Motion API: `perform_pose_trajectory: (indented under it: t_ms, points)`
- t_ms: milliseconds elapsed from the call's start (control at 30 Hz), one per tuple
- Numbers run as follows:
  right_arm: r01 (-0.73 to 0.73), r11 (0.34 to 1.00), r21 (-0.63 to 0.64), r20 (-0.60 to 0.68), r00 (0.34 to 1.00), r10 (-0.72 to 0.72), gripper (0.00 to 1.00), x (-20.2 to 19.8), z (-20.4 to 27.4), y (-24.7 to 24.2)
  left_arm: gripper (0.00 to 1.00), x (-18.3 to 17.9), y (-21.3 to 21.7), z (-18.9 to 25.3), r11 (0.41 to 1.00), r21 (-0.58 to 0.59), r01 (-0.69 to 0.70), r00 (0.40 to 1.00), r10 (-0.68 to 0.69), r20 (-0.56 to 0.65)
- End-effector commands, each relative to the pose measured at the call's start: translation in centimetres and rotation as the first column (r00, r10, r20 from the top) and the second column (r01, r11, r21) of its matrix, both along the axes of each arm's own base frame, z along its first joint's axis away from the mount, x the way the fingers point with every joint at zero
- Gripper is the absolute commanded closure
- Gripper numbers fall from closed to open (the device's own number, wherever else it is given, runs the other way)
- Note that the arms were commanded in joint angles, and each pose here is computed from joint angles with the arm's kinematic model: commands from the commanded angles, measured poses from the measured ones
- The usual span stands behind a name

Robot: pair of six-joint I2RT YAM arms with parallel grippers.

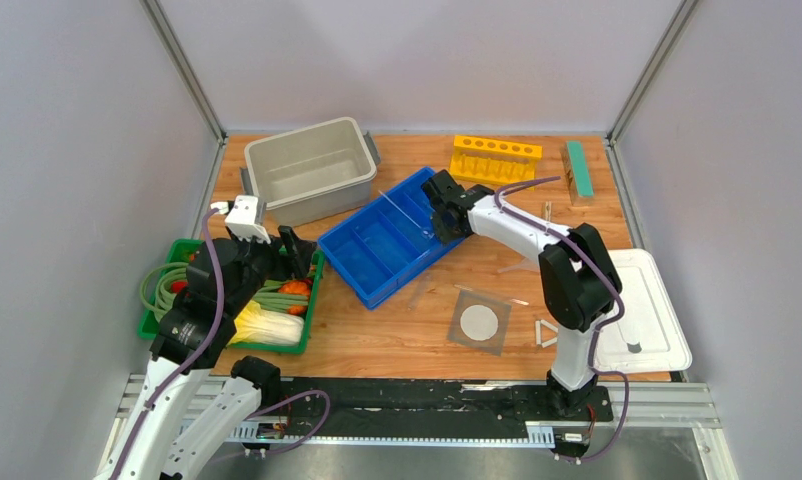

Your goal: Organize the chemistry lab equipment

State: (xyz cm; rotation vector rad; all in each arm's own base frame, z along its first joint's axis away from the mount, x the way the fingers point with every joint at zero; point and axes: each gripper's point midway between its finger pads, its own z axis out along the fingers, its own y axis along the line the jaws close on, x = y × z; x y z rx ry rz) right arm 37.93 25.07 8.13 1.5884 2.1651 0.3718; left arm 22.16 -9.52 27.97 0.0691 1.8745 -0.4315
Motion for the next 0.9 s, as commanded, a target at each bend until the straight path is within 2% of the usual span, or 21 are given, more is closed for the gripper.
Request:
perform_pose_trajectory:
  t_ms: [0, 267, 467, 533, 667, 767, 867]
  points:
    - [0.055, 0.997, -0.047, 0.005, 0.998, -0.055, 0.92, 0.3, 0.9, -0.1, 0.21, 0.1, -0.3, 1.7, 0.999, -0.035, 0.007, 0.999, -0.005, 0.046]
    - [0.091, 0.992, -0.092, -0.010, 0.996, -0.092, 0.80, -0.4, 1.6, -0.9, 0.21, 0.1, -0.2, 1.8, 0.999, -0.036, 0.004, 0.999, -0.002, 0.049]
    - [0.080, 0.989, -0.125, 0.047, 0.996, -0.074, 0.78, 0.0, 4.0, -1.0, 0.21, 0.1, -0.2, 1.8, 0.999, -0.036, 0.007, 0.999, -0.005, 0.051]
    - [0.034, 0.987, -0.155, 0.090, 0.996, -0.021, 0.77, 0.6, 5.3, -0.8, 0.21, 0.1, -0.2, 1.8, 0.999, -0.035, 0.006, 0.999, -0.004, 0.050]
    - [-0.155, 0.957, -0.246, 0.173, 0.964, 0.200, 0.72, 1.9, 8.1, 0.2, 0.21, 0.1, -0.1, 1.8, 0.999, -0.033, 0.002, 0.999, 0.000, 0.052]
    - [-0.355, 0.876, -0.328, 0.240, 0.865, 0.440, 0.69, 2.8, 10.1, 2.0, 0.21, 0.1, -0.1, 1.8, 0.999, -0.033, -0.001, 0.999, 0.003, 0.052]
    - [-0.474, 0.781, -0.408, 0.236, 0.771, 0.591, 0.65, 2.3, 11.5, 2.3, 0.21, 0.1, 0.0, 1.7, 1.000, -0.031, -0.003, 0.999, 0.005, 0.050]
